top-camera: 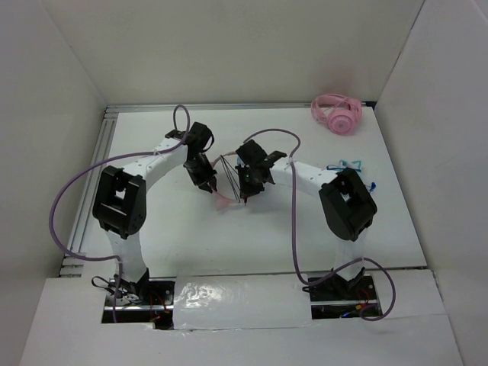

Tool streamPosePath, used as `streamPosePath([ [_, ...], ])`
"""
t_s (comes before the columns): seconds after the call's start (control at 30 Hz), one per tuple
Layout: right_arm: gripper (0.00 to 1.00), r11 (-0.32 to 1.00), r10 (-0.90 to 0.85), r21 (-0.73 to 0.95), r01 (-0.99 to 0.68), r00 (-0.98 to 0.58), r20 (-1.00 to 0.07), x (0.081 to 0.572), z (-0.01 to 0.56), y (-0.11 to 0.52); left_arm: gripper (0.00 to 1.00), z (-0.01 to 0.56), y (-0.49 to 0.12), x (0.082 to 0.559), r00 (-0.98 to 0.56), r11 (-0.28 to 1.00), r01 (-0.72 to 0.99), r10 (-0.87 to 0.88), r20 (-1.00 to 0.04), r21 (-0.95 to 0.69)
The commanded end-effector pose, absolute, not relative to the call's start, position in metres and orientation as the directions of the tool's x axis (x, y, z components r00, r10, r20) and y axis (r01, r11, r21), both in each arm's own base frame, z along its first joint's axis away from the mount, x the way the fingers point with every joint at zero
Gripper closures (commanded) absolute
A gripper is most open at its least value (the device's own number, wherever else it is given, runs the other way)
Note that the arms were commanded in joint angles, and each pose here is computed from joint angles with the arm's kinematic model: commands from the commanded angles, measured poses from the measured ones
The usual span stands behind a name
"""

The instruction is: Wrap the headphones

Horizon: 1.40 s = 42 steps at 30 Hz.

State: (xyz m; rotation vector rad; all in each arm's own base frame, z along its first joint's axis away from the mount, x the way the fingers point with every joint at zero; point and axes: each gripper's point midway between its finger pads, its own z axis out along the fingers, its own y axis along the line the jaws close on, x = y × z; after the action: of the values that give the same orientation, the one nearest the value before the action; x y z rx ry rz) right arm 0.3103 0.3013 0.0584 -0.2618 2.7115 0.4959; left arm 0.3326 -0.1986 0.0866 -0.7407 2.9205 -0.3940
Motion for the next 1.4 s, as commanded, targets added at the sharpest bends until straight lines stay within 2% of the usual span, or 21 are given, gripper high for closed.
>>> streamPosePath([
  [0.0,0.83,0.943,-0.136,0.243,-0.228,-0.929,-0.343,0.303,0.054,0.291,1.00,0.095,-0.204,0.354,-0.849,0.805,-0.477,-0.525,-0.049,-0.353],
  [0.1,0.79,0.945,-0.137,0.238,-0.224,-0.933,-0.334,0.303,0.049,0.293,1.00,0.090,-0.204,0.354,-0.851,0.805,-0.480,-0.523,-0.037,-0.350],
  [0.33,0.77,0.958,-0.140,0.195,-0.210,-0.937,-0.321,0.302,0.041,0.294,1.00,0.078,-0.203,0.354,-0.852,0.800,-0.499,-0.524,0.017,-0.333],
  [0.5,0.76,0.978,-0.129,0.111,-0.178,-0.928,-0.350,0.310,0.039,0.286,0.90,0.069,-0.204,0.351,-0.855,0.802,-0.502,-0.517,0.044,-0.325],
  [0.73,0.73,0.984,-0.139,0.058,-0.168,-0.930,-0.339,0.313,0.031,0.284,0.68,0.068,-0.199,0.349,-0.849,0.803,-0.513,-0.526,0.044,-0.304],
  [0.87,0.70,0.988,-0.138,0.024,-0.155,-0.932,-0.336,0.315,0.026,0.281,0.62,0.066,-0.196,0.347,-0.855,0.810,-0.505,-0.516,0.046,-0.298],
  [1.03,0.69,0.990,-0.134,-0.001,-0.143,-0.926,-0.354,0.321,0.030,0.279,0.46,0.065,-0.192,0.345,-0.854,0.815,-0.509,-0.519,0.042,-0.277],
  [1.13,0.68,0.989,-0.138,-0.005,-0.146,-0.924,-0.358,0.323,0.032,0.278,0.41,0.066,-0.190,0.345,-0.856,0.815,-0.503,-0.516,0.036,-0.286],
  [1.37,0.62,0.985,-0.160,-0.012,-0.170,-0.893,-0.420,0.330,0.054,0.280,0.40,0.074,-0.190,0.346,-0.863,0.822,-0.484,-0.504,0.011,-0.302],
])
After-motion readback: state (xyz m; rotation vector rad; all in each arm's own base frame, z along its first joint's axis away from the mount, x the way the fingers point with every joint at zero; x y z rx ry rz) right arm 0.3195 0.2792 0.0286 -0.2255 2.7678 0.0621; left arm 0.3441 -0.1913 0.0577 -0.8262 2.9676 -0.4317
